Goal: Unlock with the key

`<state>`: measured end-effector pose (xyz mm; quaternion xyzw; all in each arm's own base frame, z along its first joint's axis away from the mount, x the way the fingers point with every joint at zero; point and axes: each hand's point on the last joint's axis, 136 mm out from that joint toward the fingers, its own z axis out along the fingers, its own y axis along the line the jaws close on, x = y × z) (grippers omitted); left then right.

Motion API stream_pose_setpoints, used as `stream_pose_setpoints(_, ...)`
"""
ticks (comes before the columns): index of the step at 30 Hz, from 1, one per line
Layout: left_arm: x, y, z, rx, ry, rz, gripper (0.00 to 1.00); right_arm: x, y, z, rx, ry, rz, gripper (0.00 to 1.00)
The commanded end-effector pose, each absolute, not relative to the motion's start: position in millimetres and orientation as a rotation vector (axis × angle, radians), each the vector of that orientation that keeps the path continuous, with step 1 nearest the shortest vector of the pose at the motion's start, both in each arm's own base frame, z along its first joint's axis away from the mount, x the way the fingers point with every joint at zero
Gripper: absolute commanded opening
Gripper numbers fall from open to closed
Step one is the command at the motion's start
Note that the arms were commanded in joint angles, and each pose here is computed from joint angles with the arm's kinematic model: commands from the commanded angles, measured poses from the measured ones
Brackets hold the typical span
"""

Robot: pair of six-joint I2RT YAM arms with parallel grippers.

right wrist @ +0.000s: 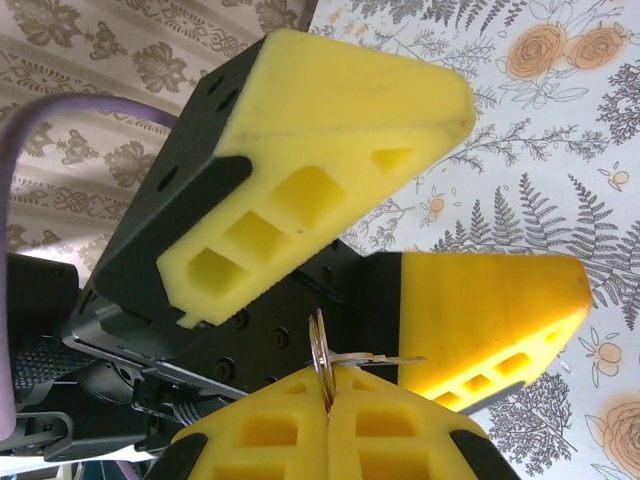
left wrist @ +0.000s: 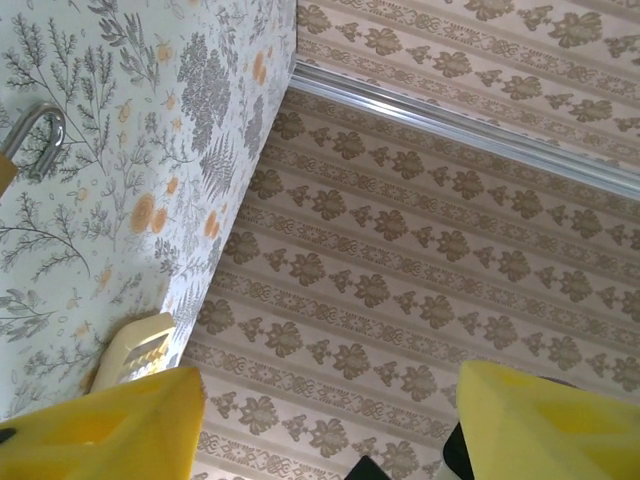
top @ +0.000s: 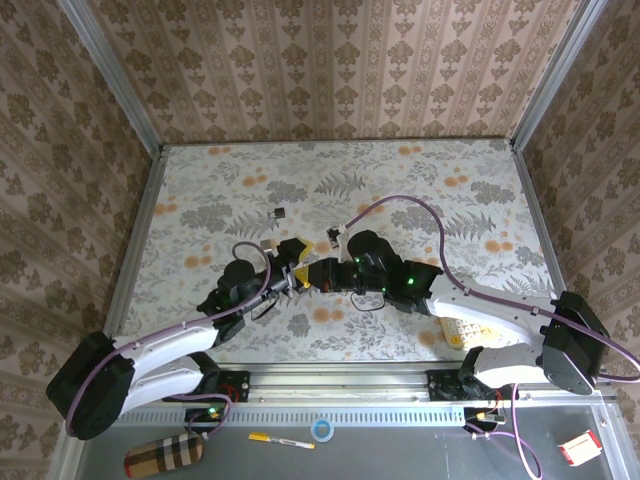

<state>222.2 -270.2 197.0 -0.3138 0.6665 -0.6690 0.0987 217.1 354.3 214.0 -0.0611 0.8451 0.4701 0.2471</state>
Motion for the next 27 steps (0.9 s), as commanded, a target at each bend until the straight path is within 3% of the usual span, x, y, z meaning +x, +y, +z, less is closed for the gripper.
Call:
stream_pose_setpoints(1,222,-266,206,-0.915,1.921,-2.002,0.6,213,356,214,-0.173,2.296,1.31,0.0)
stream_pose_setpoints(4,221,-264,205,-0.912,1.927,-1.984,0.52,212,353,214,-0.169,2.295,1.302,0.0)
stream_pose_setpoints(19,222,-254,200,-0.916,1.953,-1.924,0.29,208,347,210,-0.165,2.299,1.303,0.0)
stream_pose_setpoints(27,222,-247,194,-0.929,1.969,-1.89,0.24,206,345,211,-0.174,2.295,1.295,0.0)
